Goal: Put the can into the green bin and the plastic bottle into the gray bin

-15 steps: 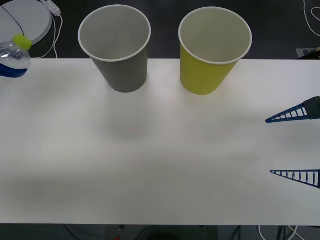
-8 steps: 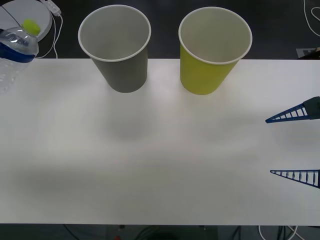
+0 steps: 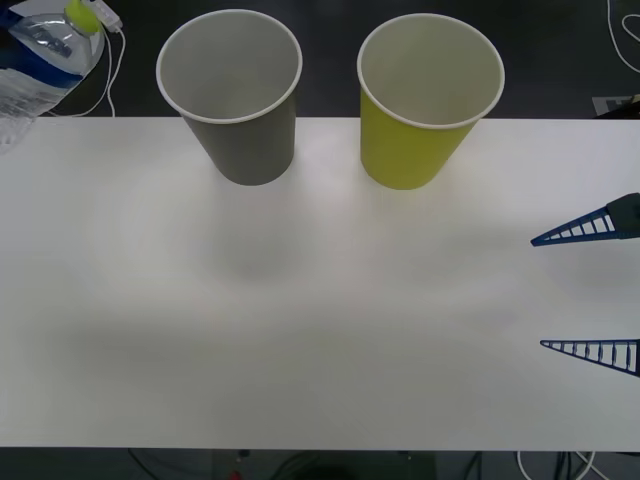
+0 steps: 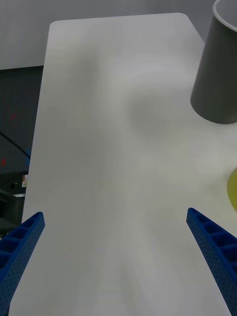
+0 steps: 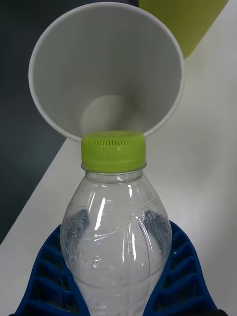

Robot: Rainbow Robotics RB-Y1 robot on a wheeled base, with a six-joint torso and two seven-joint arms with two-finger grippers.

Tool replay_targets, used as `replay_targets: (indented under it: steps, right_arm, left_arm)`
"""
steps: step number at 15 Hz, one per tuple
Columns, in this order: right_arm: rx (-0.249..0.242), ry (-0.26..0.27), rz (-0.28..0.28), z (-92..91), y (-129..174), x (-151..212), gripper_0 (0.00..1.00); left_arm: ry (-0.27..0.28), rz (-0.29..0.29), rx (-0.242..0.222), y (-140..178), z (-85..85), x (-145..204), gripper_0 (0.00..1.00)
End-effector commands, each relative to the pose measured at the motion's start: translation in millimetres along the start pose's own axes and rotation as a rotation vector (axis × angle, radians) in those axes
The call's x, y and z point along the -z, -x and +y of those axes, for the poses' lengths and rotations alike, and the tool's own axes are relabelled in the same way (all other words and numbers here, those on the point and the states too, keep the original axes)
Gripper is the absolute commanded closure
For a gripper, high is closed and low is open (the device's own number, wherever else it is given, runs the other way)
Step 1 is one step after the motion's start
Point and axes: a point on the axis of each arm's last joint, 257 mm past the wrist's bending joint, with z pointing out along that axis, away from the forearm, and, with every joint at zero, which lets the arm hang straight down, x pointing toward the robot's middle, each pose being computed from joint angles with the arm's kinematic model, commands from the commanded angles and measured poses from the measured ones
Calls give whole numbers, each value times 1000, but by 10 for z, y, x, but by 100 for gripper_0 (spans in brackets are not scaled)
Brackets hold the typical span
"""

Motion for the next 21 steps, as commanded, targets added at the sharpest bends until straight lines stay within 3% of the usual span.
replay_targets:
  steps: [1, 7, 15, 21]
  right_arm:
    - [0, 0, 0, 0, 0, 0, 0]
    - [0, 0, 0, 0, 0, 0, 0]
    - [0, 0, 0, 0, 0, 0, 0]
    - [0, 0, 0, 0, 0, 0, 0]
  left_arm:
    - [-8, 28, -8, 140, 52, -63, 100]
    - [-44, 54, -13, 492, 109, -237, 100]
    - [-35, 102, -40, 959, 182, -438, 100]
    - [-37, 36, 11, 1388, 221, -640, 100]
